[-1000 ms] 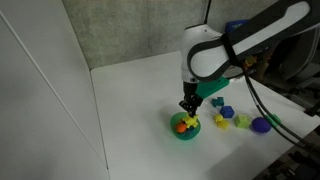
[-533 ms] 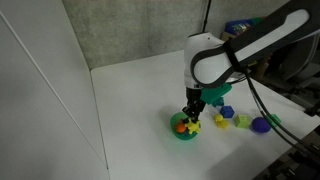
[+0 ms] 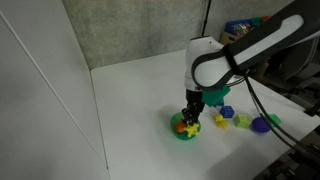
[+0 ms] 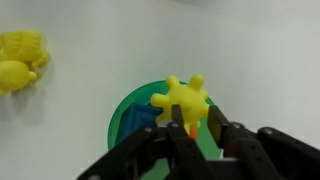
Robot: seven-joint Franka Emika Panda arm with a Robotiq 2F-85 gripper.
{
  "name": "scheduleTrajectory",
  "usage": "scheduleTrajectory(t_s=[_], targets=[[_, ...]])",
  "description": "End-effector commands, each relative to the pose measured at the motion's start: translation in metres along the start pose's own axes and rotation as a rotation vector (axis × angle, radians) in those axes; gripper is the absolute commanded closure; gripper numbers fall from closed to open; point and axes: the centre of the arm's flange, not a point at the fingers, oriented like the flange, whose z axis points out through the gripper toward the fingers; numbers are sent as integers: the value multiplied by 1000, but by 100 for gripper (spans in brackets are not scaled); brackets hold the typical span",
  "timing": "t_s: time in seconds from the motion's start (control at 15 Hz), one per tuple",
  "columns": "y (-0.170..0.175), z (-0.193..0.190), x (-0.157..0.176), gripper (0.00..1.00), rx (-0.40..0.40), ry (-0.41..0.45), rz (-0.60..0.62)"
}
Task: Put the yellow thing onto the bowl
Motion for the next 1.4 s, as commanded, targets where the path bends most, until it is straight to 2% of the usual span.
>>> scheduleTrajectory(t_s=[0.0, 0.27, 0.33, 0.87, 1.33], targets=[[4, -18, -14, 35, 58, -37, -22], [15, -47, -22, 3, 34, -69, 43], [20, -55, -24, 0, 22, -66, 61], [81, -127, -57, 0, -27, 15, 237], [140, -162, -124, 0, -62, 87, 304]])
